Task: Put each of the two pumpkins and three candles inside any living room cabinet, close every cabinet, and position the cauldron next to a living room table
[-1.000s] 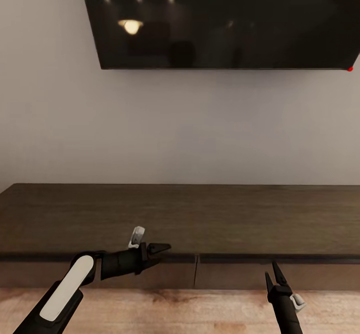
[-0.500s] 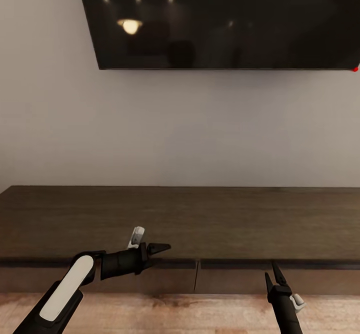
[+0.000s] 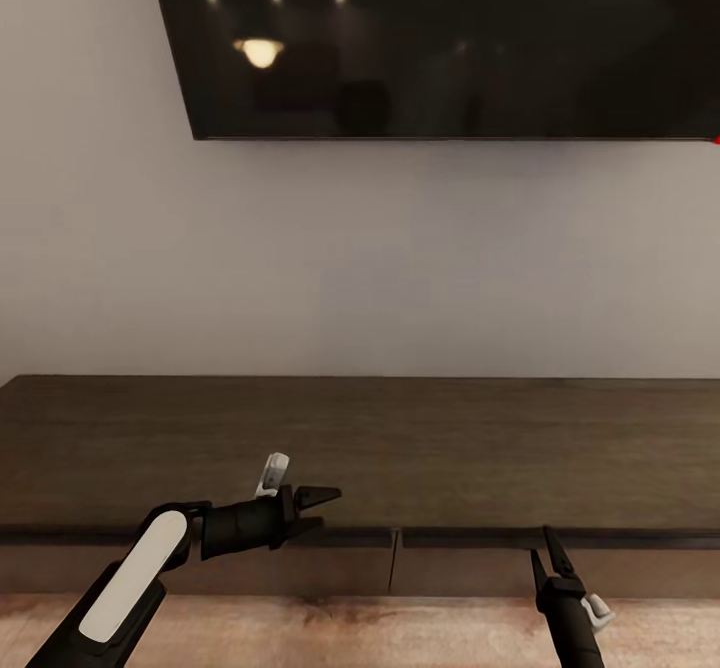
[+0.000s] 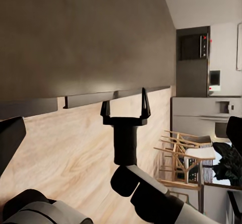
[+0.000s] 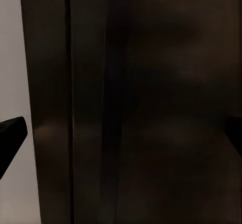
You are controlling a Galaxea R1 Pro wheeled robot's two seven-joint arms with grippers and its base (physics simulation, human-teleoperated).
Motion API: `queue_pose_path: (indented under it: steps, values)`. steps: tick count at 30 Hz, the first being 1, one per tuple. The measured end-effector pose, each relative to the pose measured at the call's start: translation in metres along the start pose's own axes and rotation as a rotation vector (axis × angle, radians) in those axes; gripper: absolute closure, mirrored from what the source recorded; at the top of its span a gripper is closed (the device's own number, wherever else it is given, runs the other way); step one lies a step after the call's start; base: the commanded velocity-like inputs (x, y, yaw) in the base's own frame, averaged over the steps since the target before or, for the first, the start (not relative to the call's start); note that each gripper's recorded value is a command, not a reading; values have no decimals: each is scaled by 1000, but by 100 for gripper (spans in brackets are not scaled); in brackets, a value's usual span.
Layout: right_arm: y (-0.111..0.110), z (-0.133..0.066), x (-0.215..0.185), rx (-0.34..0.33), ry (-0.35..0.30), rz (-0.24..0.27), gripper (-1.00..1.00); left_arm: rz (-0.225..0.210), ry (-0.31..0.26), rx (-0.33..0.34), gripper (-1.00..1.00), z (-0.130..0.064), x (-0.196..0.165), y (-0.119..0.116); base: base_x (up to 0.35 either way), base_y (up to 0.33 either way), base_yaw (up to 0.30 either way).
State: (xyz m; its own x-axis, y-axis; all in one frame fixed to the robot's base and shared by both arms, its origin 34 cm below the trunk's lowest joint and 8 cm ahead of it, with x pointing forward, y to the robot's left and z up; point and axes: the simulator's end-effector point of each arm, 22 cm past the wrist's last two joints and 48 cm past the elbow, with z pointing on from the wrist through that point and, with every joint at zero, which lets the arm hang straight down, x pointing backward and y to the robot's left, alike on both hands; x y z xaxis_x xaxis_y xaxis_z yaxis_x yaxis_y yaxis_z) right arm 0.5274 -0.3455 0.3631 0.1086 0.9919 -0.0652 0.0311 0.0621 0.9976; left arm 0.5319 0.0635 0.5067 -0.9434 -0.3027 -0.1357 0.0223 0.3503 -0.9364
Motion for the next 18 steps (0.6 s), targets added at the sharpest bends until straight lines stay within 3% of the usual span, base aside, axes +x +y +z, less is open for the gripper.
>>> queue_pose_path:
  steps: [12,13,18]
  values:
    - [-3,-2,0,12,0,-1,-100,0,0,0,-100,0,0,0,11,0,0]
    - [-4,-2,0,14,0,-1,100,0,0,0,-100,0,0,0,0,0,0]
    - [-5,-2,0,19,1,-5,100,0,0,0,-100,0,0,0,0,0,0]
